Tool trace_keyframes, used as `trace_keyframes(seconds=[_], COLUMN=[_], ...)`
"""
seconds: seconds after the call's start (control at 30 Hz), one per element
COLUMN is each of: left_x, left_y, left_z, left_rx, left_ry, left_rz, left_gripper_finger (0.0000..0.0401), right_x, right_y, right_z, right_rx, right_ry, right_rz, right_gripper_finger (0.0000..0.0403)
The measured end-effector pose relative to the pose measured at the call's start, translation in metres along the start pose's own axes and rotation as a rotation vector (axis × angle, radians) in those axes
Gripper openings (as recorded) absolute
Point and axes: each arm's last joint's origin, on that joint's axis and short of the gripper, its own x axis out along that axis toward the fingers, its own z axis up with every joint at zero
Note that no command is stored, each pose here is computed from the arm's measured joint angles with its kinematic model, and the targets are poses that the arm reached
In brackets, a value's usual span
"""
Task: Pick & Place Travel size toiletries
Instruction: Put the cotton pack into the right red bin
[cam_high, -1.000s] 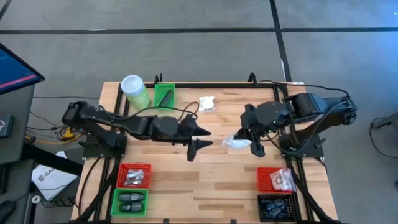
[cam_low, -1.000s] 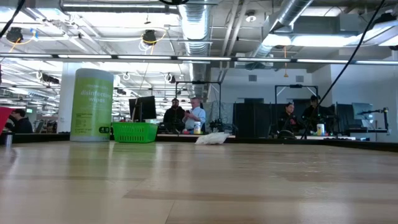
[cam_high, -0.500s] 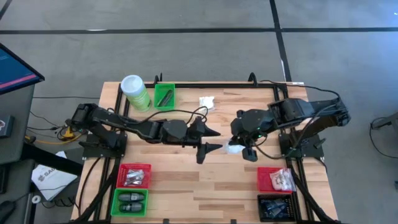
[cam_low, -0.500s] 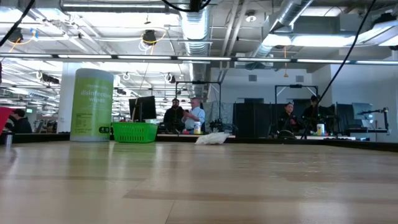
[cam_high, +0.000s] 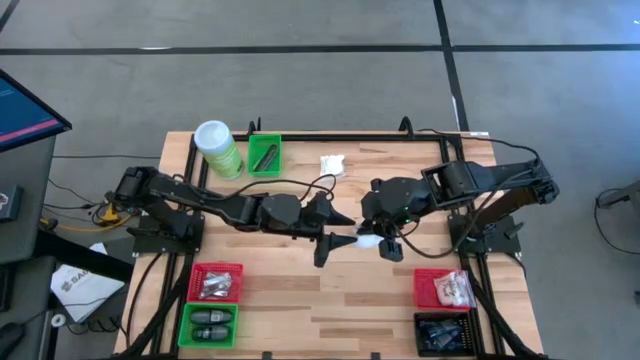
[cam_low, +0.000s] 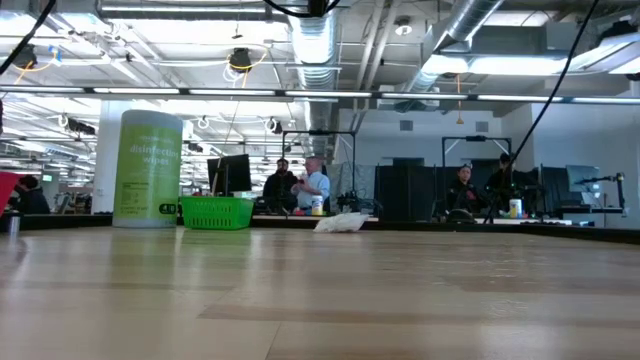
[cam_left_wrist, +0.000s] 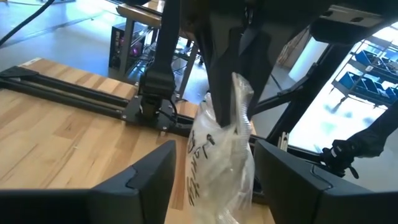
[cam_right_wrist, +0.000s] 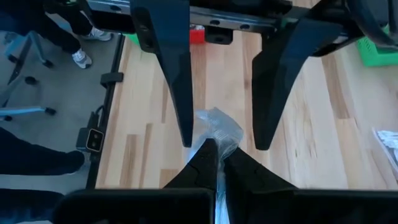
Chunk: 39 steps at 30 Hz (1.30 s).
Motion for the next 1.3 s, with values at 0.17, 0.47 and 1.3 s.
trace_keyframes(seconds=[0.17, 0.47, 1.3], left_x=[0.000, 0.005, -0.005], left_y=[0.000, 0.000, -0.019], left_z=[-0.001, -0.006, -0.025], left_rx=[-0.005, -0.047, -0.137], left_ry=[0.009, 0.031, 0.078], left_rz=[-0.005, -0.016, 0.186], left_gripper_finger=[0.0197, 0.0146, 0.0006], right_x=[0.000, 0.000, -0.023], right_y=[0.000, 0.000, -0.017], right_z=[0.000, 0.002, 0.014], right_rx=[0.011, 0.011, 0.325], right_ry=[0.002, -0.019, -0.137], right_rz=[-0.001, 0.005, -0.142], right_gripper_finger=[0.0001, 0.0001, 0.0175])
